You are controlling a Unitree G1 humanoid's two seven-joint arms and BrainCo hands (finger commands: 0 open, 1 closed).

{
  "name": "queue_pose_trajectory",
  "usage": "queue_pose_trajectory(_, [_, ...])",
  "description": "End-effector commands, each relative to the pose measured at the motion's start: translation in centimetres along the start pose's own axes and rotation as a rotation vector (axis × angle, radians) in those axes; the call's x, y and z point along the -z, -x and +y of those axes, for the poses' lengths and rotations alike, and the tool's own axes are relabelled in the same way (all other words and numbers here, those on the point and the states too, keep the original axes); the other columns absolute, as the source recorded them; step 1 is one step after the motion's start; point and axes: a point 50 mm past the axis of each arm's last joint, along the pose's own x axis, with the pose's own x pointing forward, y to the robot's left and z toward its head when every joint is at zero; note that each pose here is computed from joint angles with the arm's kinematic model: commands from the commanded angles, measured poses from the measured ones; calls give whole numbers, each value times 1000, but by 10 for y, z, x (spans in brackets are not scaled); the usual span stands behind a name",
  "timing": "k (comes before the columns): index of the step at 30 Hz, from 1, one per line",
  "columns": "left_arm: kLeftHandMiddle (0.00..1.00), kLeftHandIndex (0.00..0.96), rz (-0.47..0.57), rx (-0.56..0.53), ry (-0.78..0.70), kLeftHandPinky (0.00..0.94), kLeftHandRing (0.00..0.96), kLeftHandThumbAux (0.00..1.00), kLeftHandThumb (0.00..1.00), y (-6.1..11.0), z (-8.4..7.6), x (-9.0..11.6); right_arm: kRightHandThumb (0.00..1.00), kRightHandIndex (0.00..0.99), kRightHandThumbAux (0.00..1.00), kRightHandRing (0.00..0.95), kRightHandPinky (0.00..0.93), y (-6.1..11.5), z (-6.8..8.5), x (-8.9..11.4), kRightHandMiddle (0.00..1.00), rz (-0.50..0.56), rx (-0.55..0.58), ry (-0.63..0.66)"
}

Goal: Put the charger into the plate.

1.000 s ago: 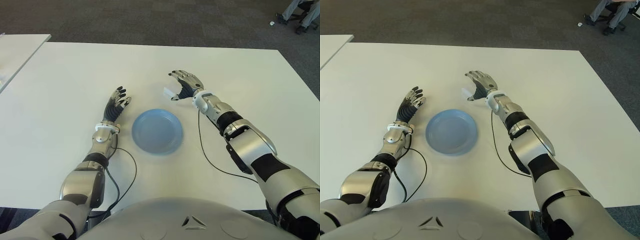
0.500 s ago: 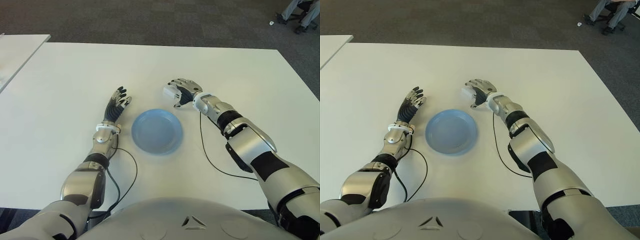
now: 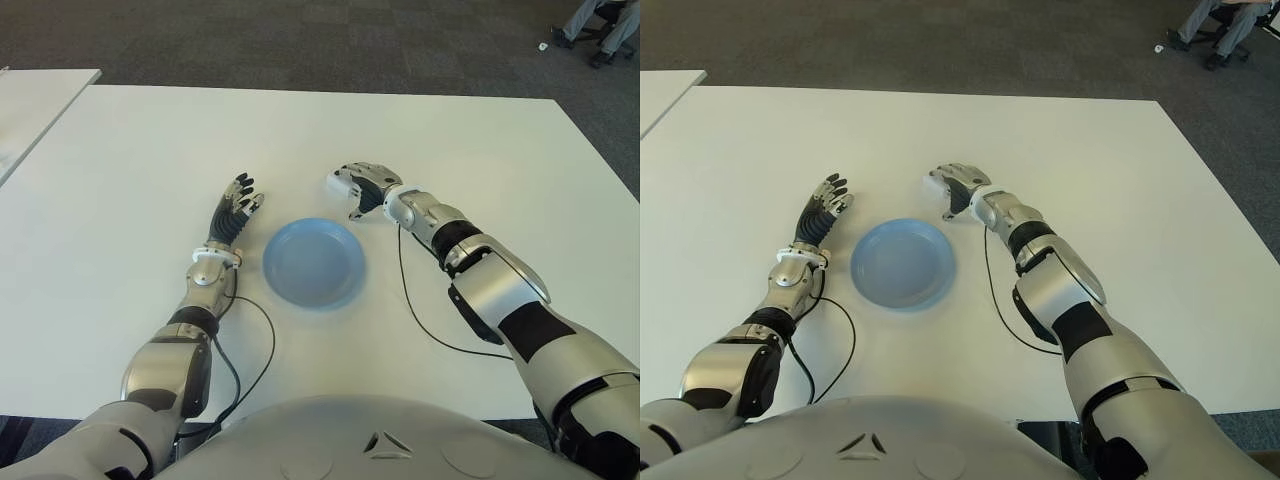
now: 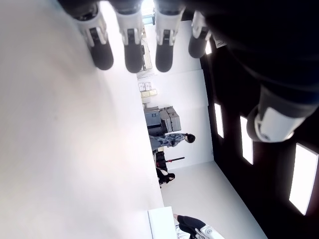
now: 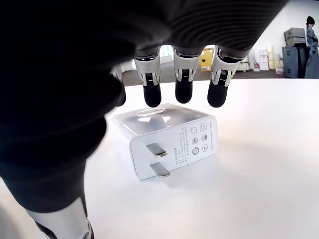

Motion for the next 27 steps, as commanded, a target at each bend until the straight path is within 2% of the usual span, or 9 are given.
queue_pose_trajectory(1, [140,67,172,49,34,154,141,487,0,25,-16,34,0,0,815,5,0,0,0,1,17,15,-31,16])
queue_pose_trajectory(5, [136,62,179,53,34,134,135,489,0,25,-16,35,0,0,822,27,12,1,4,3,38,22,-49,3])
queue_pose_trajectory(15, [134,56,187,58,41,113,128,502,0,25,-14,35,0,1,845,84,146,5,14,9,77,54,-103,-48])
queue_pose_trajectory(27, [121,50,182,62,38,105,117,491,0,27,-13,35,0,13,841,121,177,12,23,18,99,64,-166,-51])
